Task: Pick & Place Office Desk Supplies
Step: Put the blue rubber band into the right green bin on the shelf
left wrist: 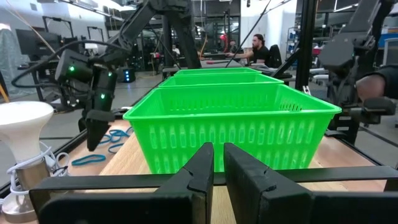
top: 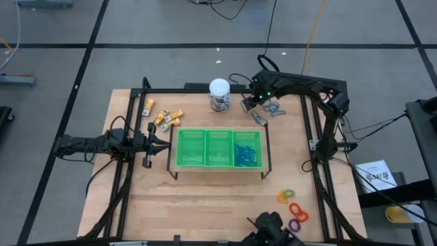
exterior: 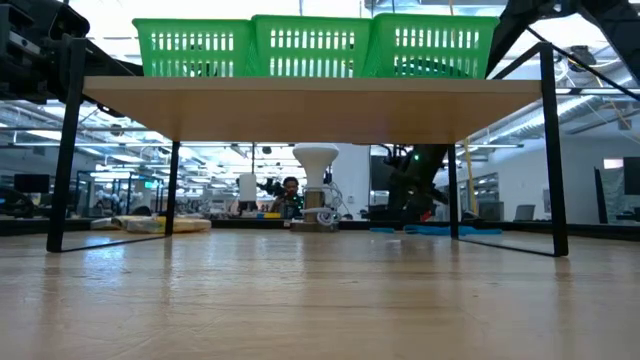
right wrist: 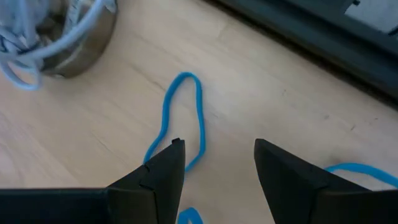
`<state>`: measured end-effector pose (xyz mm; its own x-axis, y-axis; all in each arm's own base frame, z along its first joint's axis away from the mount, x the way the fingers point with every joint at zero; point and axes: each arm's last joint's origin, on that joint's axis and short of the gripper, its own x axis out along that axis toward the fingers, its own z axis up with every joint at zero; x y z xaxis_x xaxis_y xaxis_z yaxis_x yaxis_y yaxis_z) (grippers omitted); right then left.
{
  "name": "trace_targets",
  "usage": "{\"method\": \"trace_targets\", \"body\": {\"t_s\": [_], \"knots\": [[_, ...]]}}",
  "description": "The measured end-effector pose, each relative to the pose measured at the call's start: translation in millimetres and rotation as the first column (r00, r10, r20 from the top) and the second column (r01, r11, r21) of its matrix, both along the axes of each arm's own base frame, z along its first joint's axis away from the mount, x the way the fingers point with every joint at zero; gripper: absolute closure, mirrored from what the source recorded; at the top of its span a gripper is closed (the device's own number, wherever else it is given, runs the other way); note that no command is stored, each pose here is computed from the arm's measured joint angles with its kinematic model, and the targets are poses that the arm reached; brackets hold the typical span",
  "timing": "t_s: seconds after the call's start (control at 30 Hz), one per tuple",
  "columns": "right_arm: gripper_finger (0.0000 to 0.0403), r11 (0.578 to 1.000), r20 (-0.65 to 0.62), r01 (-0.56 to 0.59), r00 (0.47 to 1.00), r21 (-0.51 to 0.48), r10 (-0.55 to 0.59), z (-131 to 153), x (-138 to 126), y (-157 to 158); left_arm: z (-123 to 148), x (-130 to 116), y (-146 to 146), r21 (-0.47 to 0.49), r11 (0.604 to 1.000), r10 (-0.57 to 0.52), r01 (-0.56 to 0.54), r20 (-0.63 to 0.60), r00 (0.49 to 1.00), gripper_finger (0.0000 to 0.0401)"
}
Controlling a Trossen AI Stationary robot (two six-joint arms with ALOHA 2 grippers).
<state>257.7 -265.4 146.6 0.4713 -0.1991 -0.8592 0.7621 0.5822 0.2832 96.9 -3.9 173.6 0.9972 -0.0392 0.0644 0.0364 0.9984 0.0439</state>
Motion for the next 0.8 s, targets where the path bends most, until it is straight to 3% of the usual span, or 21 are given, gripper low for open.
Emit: {"method": "trace_targets", "body": {"t_s": [0.47,0.8], "knots": [[0.0224,0.999,-0.017,-0.034,0.999,-0.023,0.034,-8.4,14.5,9.0,-0.1,0.0,0.0,0.000,1.000,0.000,0.000,-0.001,1.000,0.0357],[0.0299,0.995,-0.112,-0.054,0.993,-0.086,0.044,-10.2,19.5,17.4,-0.1,0.0,0.0,0.000,1.000,0.000,0.000,-0.001,1.000,0.0357]]}}
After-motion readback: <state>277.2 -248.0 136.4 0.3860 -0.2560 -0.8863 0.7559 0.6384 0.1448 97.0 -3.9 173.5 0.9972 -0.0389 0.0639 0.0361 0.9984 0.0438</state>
